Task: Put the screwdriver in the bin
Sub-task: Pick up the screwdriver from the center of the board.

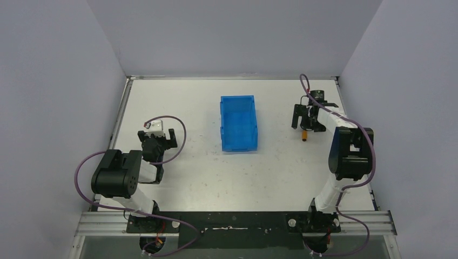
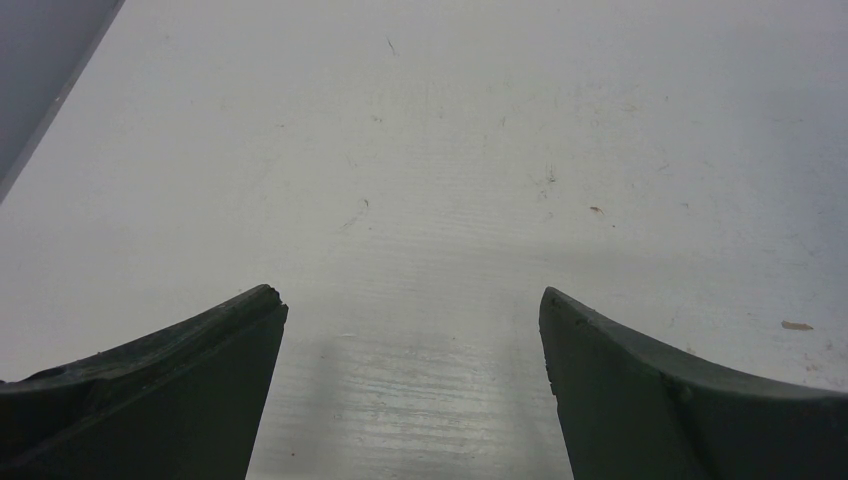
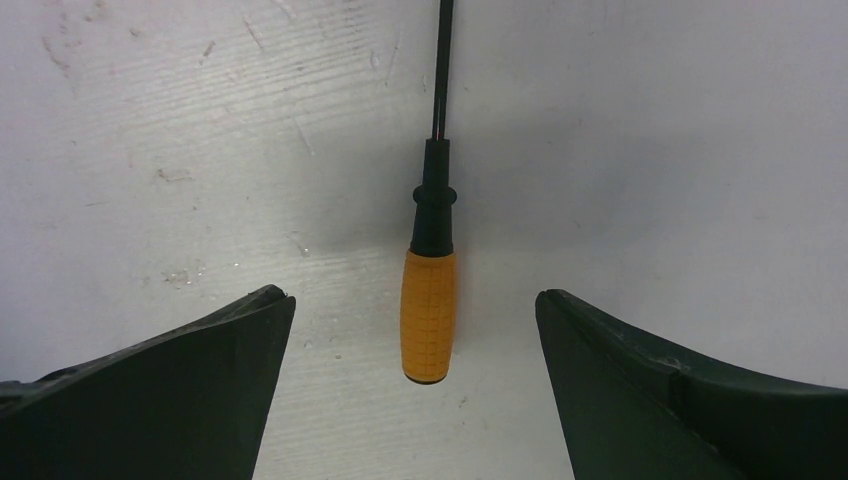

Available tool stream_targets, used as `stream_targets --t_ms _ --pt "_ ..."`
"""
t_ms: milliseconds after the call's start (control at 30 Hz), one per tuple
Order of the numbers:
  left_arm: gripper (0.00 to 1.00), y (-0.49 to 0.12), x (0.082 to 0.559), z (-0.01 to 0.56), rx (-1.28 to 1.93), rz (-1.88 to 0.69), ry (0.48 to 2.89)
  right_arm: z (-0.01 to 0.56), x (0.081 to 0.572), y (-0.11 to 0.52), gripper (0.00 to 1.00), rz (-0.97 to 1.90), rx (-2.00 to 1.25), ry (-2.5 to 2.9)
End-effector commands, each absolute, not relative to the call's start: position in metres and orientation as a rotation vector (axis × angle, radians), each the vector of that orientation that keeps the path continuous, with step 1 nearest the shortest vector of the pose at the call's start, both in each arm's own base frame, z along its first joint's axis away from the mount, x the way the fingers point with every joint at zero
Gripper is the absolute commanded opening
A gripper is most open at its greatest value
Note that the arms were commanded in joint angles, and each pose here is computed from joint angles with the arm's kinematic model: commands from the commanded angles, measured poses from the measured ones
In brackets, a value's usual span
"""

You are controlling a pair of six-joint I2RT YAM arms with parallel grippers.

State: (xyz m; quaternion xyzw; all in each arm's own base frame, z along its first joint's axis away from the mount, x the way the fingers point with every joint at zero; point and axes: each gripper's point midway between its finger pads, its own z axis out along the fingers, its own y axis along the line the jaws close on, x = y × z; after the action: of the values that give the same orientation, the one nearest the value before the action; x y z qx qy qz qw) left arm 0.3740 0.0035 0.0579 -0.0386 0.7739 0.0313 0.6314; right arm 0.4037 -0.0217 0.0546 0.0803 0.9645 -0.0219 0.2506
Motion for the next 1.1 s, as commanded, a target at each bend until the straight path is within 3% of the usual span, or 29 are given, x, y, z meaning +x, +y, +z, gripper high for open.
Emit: stream_targets --t_ms 0,400,633,733,867,1067 --pt "0.97 0.002 0.381 0.074 -0.088 0.062 1.712 0.054 0.407 -0.03 0.95 -0.147 0.218 2.638" --pt "0.97 0.002 0.381 0.074 -0.089 0.062 1.713 0.025 0.395 -0.03 0.82 -0.152 0.232 2.711" --pt "0.97 0.002 0.381 0.074 -0.089 0.062 1.712 0.01 0.389 -0.03 0.68 -0.15 0.244 2.751" --pt "0.97 0.002 0.381 0.074 -0.088 0.063 1.712 0.006 0.388 -0.028 0.56 -0.133 0.25 2.759" --pt "0.97 0.002 0.381 0.074 -0.089 0.062 1.711 0.007 0.387 -0.029 0.28 -0.138 0.261 2.759" --pt "0.97 0.002 0.381 0.074 -0.089 0.062 1.712 0.021 0.391 -0.031 0.14 -0.153 0.265 2.729"
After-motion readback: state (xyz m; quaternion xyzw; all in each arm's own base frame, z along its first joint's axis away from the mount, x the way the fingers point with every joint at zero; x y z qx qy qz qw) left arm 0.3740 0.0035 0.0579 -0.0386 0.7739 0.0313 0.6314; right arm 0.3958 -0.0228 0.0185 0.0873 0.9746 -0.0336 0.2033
